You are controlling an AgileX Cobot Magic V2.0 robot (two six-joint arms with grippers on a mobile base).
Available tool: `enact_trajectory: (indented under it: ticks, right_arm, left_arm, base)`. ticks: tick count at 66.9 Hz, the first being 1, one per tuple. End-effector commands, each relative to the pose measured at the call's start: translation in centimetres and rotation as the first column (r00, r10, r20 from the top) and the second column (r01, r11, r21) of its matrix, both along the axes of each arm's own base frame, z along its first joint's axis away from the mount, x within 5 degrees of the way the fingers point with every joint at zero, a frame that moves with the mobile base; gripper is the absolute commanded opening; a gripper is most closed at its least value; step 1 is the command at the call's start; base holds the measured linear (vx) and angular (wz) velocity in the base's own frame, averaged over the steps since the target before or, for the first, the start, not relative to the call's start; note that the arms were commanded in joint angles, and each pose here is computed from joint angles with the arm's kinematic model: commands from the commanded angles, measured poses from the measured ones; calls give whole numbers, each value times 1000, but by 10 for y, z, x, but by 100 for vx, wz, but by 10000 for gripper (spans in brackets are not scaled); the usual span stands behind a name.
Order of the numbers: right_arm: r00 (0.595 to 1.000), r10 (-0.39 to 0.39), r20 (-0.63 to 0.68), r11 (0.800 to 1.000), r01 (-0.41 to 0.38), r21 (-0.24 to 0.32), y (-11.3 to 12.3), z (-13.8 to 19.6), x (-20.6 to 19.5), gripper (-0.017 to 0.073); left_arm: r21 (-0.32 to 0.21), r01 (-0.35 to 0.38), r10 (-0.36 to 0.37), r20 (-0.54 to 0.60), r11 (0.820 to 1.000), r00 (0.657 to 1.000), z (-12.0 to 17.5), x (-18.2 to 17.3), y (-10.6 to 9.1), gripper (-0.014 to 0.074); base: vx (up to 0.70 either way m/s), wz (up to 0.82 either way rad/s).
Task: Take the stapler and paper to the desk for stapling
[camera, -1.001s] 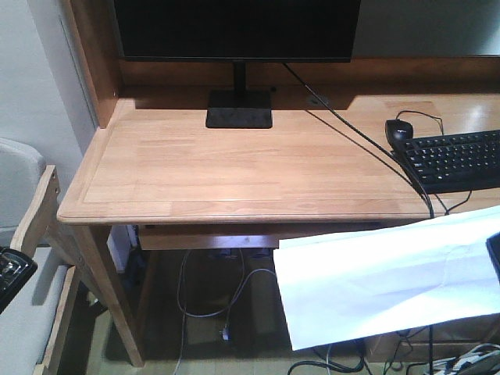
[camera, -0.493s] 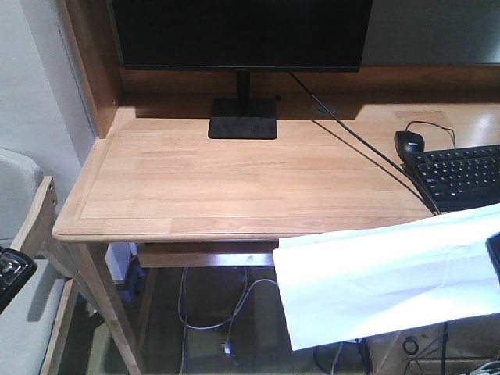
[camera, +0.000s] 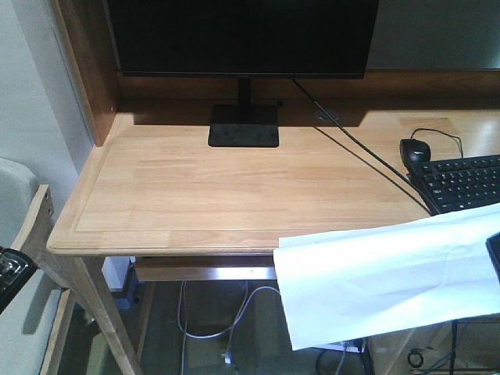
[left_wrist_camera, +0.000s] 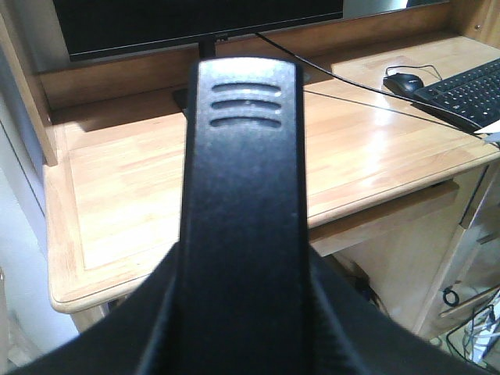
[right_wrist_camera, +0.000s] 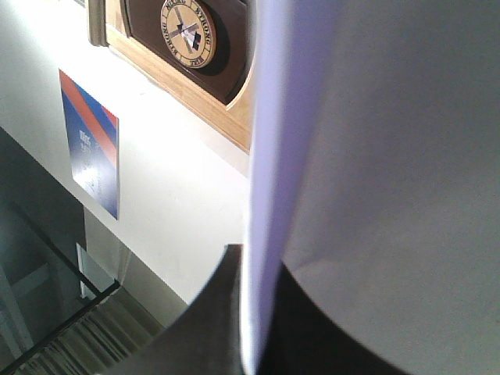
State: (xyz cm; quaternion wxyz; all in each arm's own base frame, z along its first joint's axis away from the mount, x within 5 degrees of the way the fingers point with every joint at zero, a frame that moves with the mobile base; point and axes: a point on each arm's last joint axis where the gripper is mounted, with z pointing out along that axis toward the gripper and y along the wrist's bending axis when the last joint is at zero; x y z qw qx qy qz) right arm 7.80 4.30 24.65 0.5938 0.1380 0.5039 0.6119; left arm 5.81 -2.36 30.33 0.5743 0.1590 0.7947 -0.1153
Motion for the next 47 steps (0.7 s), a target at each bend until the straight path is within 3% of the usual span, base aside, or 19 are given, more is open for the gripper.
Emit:
enact_trajectory:
  ticks: [1, 47]
  right_arm:
    - [999, 6, 36, 1000, -7, 25, -1, -2, -4, -5]
    - [999, 6, 36, 1000, -7, 25, -1, -2, -4, -5]
  left_arm:
    - [-57, 14, -7, 126, 998, 992, 20, 1, -1, -6]
    - [-57, 14, -7, 126, 998, 992, 20, 1, -1, -6]
  base:
    - [6, 0]
    - [5, 0]
